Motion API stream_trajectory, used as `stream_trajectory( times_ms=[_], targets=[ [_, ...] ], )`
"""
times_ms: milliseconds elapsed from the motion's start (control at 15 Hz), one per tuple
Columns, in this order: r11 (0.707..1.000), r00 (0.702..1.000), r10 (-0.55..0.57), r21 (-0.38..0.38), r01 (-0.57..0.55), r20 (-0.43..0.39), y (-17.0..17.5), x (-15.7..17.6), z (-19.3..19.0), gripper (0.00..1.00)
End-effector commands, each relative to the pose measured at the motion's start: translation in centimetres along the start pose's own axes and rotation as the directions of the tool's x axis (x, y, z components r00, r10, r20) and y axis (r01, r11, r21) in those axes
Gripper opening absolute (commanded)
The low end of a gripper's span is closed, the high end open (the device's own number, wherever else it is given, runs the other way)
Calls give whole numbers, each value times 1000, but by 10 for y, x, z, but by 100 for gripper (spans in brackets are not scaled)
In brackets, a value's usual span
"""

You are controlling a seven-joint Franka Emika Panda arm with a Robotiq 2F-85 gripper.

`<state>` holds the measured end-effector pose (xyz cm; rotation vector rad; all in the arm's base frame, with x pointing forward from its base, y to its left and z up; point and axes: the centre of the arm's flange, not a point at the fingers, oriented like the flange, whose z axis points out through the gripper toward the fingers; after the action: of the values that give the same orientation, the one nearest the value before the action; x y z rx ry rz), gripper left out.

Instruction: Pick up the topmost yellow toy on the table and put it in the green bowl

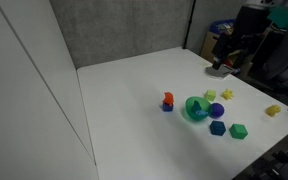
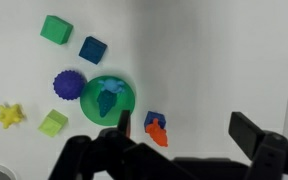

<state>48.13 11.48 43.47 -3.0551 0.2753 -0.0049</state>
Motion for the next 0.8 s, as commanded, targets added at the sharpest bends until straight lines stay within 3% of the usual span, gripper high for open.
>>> stream_trajectory(
  times_ms=[0,267,733],
  targets=[
    [996,995,94,8,-94,22,31,39,13,100],
    [974,974,226,16,-227,31,87,73,29,100],
    [891,890,454,-18,-454,30,187,116,54,100]
  ],
)
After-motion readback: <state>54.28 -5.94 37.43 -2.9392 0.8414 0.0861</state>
